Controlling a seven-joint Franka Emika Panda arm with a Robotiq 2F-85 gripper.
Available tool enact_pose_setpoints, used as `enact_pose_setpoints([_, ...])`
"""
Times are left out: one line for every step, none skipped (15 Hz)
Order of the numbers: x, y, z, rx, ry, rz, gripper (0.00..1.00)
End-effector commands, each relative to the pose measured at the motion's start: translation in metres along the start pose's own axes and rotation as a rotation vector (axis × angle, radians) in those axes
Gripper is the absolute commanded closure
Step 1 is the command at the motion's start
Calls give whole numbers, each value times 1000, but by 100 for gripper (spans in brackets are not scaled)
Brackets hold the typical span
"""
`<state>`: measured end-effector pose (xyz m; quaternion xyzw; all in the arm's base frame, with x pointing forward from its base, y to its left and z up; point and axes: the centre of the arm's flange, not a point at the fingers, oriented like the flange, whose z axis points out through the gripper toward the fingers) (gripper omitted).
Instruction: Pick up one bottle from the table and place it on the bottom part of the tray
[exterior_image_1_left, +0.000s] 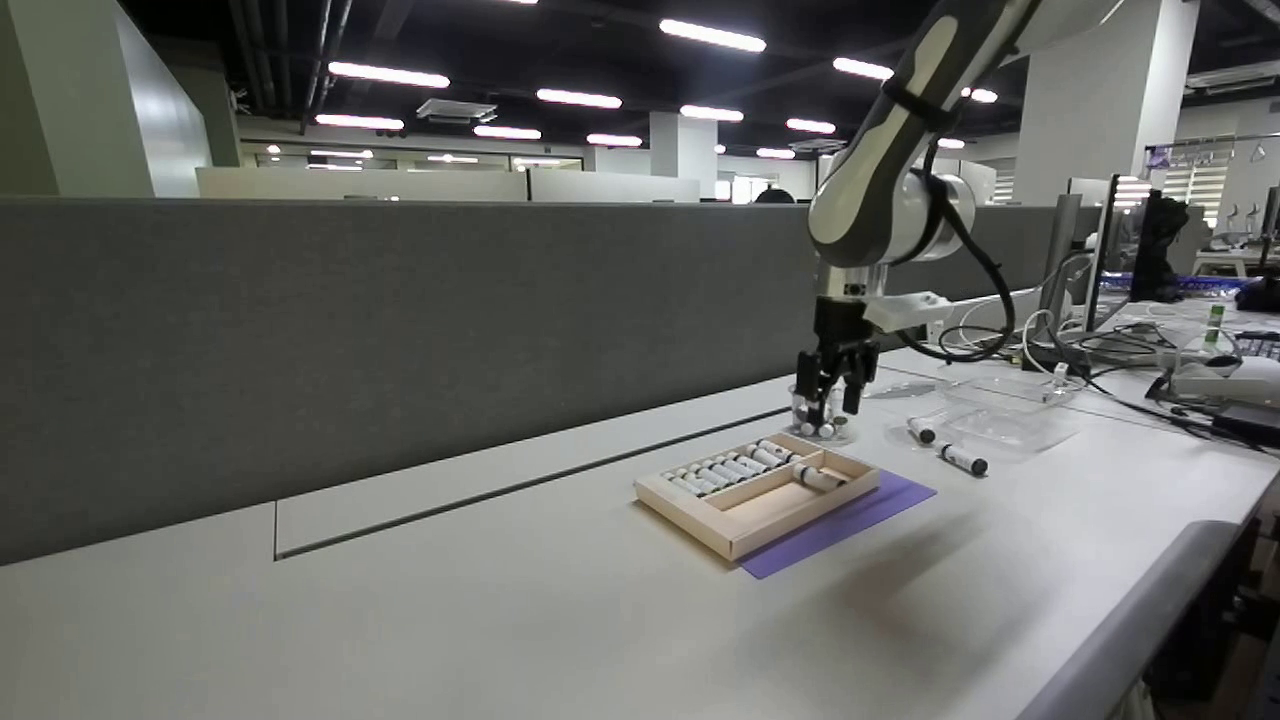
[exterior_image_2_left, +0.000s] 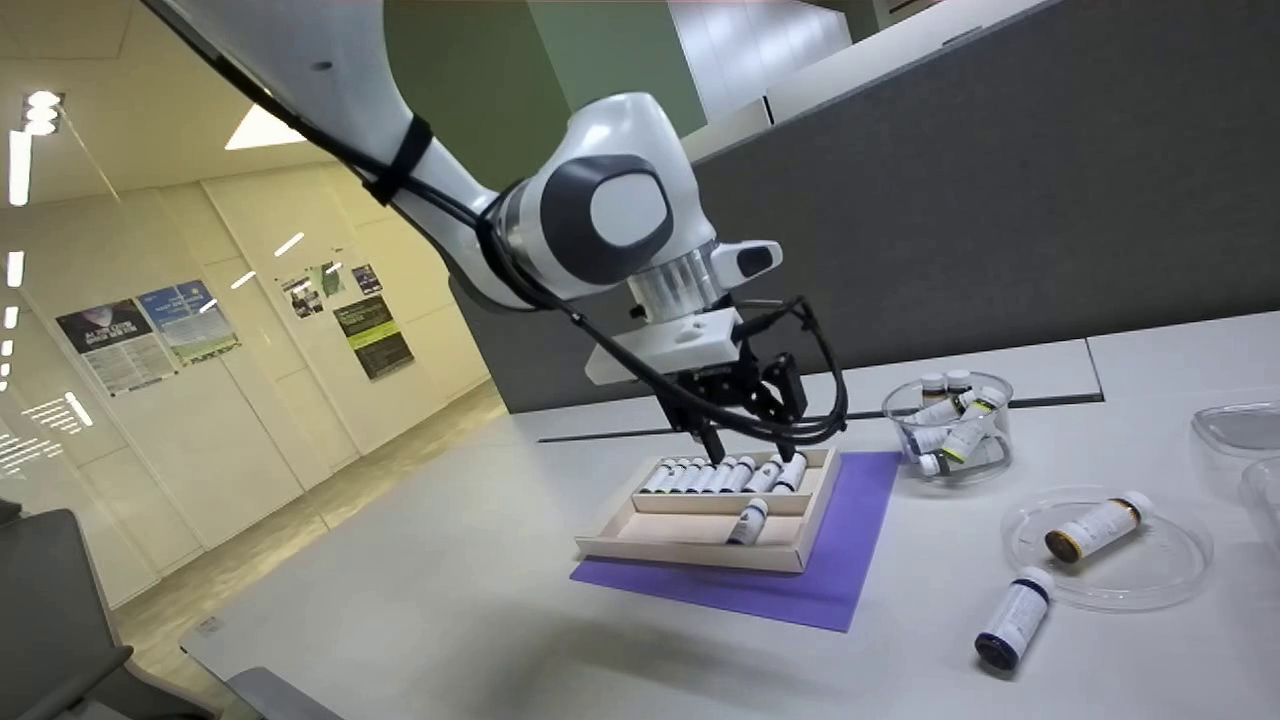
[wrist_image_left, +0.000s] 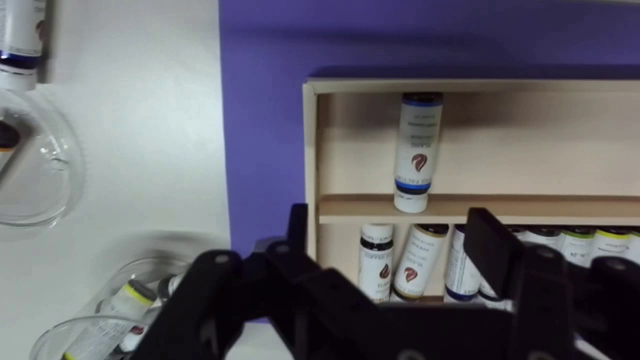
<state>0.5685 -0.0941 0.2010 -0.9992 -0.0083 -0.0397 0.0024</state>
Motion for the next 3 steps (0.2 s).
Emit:
enact_pose_setpoints([1, 4, -10, 0, 2, 3, 14])
enact_pose_setpoints([1, 5, -15, 0, 3, 4, 11])
enact_pose_setpoints([1, 5, -16, 0, 3, 4, 11])
